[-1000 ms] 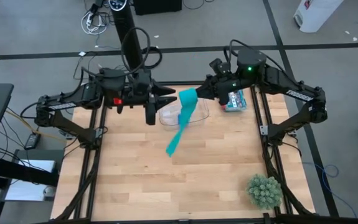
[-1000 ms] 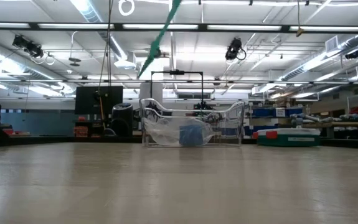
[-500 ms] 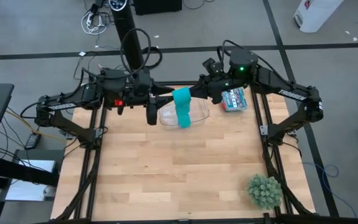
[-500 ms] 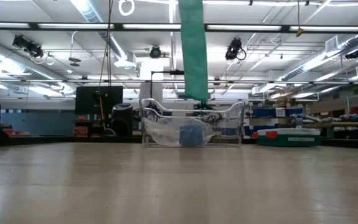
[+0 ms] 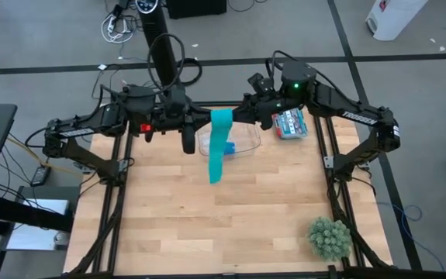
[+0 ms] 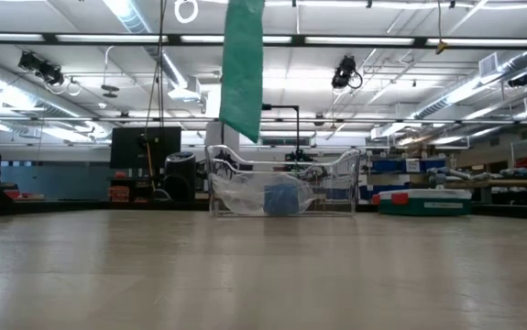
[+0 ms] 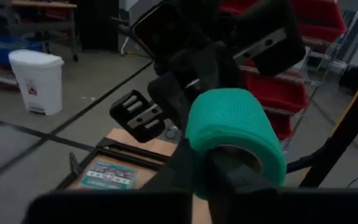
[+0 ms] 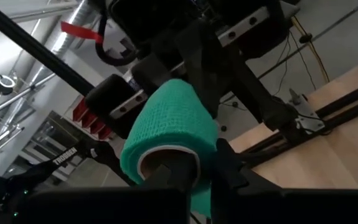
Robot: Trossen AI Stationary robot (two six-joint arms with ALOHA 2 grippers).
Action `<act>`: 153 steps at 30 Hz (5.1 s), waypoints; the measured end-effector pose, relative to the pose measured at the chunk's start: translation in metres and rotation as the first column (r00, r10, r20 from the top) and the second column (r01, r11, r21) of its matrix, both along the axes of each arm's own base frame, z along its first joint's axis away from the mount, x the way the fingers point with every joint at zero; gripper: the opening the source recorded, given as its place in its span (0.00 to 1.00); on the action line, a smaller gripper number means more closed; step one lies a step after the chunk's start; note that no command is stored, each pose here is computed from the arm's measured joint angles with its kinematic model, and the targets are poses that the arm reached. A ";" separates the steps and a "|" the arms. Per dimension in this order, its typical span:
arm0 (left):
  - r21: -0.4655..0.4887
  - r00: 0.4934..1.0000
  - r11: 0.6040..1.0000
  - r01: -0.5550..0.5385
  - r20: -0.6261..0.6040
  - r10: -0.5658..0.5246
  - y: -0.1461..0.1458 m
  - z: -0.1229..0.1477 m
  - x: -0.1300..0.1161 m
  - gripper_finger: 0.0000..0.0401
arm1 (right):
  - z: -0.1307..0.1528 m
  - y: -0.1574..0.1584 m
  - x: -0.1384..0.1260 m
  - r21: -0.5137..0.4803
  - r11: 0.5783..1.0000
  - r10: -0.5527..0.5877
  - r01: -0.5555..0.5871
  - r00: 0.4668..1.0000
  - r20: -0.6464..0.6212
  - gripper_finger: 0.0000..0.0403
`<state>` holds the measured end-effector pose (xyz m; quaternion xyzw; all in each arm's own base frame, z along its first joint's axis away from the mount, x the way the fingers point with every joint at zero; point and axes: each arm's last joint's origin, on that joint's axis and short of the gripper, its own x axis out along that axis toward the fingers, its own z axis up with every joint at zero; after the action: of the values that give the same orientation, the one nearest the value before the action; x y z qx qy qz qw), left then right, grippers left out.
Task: Roll bandage
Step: Roll the sky blue bandage
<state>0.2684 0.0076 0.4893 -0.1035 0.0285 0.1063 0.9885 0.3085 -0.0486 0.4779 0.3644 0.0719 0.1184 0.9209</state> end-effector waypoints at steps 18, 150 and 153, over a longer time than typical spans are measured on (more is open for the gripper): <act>-0.458 0.995 0.889 -0.006 0.090 0.053 0.018 0.001 -0.002 0.04 | 0.014 0.007 -0.042 -0.198 0.980 0.033 -0.031 0.999 0.008 0.26; -0.509 0.979 0.860 0.044 0.192 0.063 0.034 0.010 -0.003 0.05 | -0.007 0.014 0.006 -0.626 0.780 0.063 -0.001 0.995 0.076 0.06; -0.502 0.979 0.864 0.032 0.191 0.074 0.035 0.009 -0.003 0.05 | -0.005 0.022 0.003 -0.599 0.800 0.103 -0.038 0.992 0.075 0.02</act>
<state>0.2659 0.0422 0.4988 -0.3680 -0.0474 0.0948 0.9238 0.3113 -0.0263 0.4729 0.0473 0.0712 0.1428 0.9861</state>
